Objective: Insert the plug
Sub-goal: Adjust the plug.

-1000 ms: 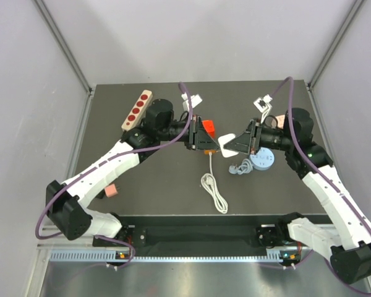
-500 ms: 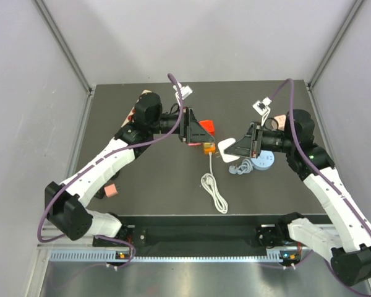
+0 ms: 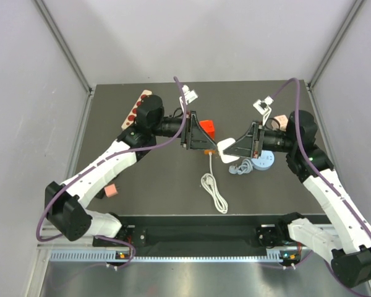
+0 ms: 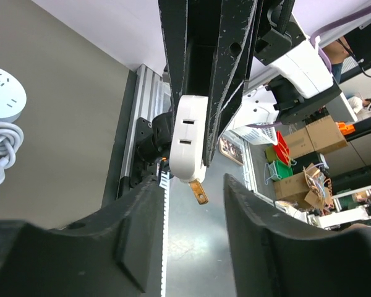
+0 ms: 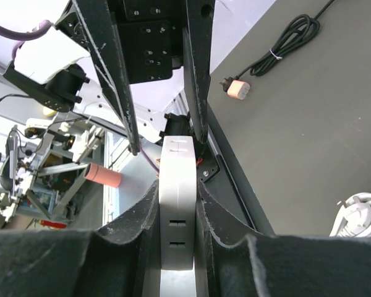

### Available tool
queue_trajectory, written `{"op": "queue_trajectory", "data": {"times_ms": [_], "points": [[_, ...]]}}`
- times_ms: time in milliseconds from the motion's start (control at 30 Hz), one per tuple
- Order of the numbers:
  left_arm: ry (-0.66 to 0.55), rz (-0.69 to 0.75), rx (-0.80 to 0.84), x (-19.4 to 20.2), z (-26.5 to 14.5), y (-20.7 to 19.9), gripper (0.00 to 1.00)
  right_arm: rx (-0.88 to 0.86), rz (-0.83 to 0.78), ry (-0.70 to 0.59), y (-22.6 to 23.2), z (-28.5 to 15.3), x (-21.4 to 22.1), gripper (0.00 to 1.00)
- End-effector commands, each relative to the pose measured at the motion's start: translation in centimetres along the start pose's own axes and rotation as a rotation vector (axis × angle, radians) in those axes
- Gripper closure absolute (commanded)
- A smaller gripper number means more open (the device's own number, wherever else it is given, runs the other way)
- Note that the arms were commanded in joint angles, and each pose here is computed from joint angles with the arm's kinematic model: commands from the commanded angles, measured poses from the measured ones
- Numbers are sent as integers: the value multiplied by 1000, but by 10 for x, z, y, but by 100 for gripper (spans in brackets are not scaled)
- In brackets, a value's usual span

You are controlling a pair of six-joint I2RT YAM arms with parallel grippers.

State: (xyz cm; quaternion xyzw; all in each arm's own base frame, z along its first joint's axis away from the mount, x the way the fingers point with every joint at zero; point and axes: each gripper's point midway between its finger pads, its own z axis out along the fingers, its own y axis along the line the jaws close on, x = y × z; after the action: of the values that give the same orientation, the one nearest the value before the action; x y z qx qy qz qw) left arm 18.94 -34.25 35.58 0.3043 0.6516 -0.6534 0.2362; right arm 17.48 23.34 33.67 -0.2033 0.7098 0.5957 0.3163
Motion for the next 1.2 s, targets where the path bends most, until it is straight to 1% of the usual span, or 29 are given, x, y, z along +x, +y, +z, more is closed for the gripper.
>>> {"op": "queue_trajectory", "data": {"times_ms": [0, 133, 300, 333, 400, 500, 533, 567, 667, 767, 833, 867, 900, 933, 967, 1000, 1067, 1100, 1167], "points": [[-16, 73, 30, -4, 2, -7, 51, -47, -49, -9, 10, -1, -3, 100], [-8, 60, 34, -3, 6, -6, 55, -57, -38, -2, 9, 0, 0, 100], [12, 59, 49, 2, 13, -7, 65, -65, -31, -1, 9, 1, 1, 100], [17, 57, 51, 3, 14, -7, 73, -69, -32, -1, 9, 2, 1, 100], [25, 50, 53, 5, 16, -7, 78, -70, -30, -2, 9, 2, 1, 100], [29, 43, 47, 7, 17, -5, 76, -71, -27, 1, 8, 3, 2, 100], [30, 45, 47, 7, 17, -4, 74, -71, -26, 2, 8, 3, 2, 100], [27, 48, 45, 6, 17, -4, 68, -73, -28, 4, 8, 3, 3, 100], [22, 50, 44, 5, 17, -5, 62, -74, -28, 5, 8, 3, 3, 100], [25, 45, 58, 4, 18, -6, 61, -72, -26, 7, 7, 4, 3, 100], [29, 45, 62, 5, 19, -5, 73, -72, -23, 8, 6, 4, 3, 100], [32, 40, 64, 7, 19, -4, 82, -72, -23, 8, 5, 4, 3, 100], [28, 37, 66, 6, 19, -5, 96, -73, -21, 9, 5, 5, 3, 98], [24, 35, 65, 6, 19, -5, 100, -73, -20, 9, 5, 5, 4, 94], [13, 38, 59, 5, 19, -4, 100, -73, -17, 9, 4, 5, 4, 89], [10, 36, 61, 4, 19, -5, 100, -73, -14, 11, 3, 5, 5, 77], [0, 49, 73, 3, 18, -9, 100, -88, -4, 11, 4, 6, 7, 65], [-4, 42, 71, 3, 18, -8, 100, -101, -5, 14, 7, 6, 9, 58], [-16, 48, 70, 1, 18, -9, 100, -113, -11, 9, 7, 7, 9, 55]]}}
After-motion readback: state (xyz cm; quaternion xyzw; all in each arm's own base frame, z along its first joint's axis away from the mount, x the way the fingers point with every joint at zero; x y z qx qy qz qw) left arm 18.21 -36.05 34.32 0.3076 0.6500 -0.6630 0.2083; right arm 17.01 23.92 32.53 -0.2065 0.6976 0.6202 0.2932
